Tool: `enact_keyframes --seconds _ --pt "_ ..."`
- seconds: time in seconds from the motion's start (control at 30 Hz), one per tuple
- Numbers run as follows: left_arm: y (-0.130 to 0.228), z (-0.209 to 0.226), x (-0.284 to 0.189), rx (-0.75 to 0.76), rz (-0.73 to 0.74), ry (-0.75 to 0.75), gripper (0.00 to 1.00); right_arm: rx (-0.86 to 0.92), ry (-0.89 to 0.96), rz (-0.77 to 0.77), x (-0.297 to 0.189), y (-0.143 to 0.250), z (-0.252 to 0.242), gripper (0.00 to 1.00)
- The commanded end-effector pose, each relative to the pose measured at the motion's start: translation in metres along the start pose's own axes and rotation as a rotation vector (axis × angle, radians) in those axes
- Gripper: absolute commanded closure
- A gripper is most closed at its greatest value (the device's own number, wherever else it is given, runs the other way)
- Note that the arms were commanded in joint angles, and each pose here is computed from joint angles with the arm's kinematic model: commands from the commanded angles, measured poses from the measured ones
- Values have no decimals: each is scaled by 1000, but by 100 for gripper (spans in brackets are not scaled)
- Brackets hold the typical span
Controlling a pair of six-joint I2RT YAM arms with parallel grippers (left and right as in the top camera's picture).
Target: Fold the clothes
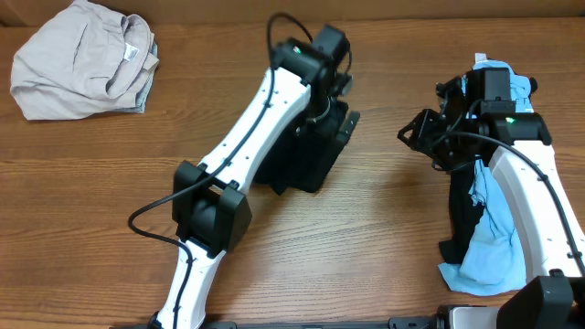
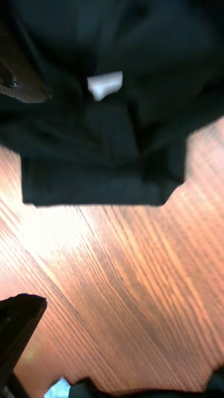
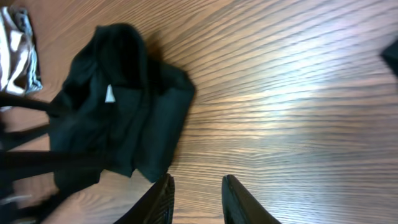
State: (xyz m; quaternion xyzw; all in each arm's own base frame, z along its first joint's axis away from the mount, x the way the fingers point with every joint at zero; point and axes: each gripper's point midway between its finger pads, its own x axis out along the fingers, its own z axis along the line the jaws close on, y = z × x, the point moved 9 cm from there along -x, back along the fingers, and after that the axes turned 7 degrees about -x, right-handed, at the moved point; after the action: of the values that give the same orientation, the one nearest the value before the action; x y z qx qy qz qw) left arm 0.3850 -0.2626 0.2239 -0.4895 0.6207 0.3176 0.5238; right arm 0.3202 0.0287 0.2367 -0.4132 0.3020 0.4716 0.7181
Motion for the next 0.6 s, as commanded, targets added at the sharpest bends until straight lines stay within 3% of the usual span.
enact_keyframes --seconds 0.0,0.17,0.47,0.57 --pt "-1 4 -21 110 -50 -91 0 -12 36 -24 -9 -4 -6 66" --pt "7 22 16 97 42 -198 0 5 81 -17 -12 -2 -16 61" --pt "19 26 68 92 105 -180 0 -7 120 -10 -12 -1 -20 57" --pt "26 15 81 175 132 -143 0 -7 120 -10 -12 -1 -20 57"
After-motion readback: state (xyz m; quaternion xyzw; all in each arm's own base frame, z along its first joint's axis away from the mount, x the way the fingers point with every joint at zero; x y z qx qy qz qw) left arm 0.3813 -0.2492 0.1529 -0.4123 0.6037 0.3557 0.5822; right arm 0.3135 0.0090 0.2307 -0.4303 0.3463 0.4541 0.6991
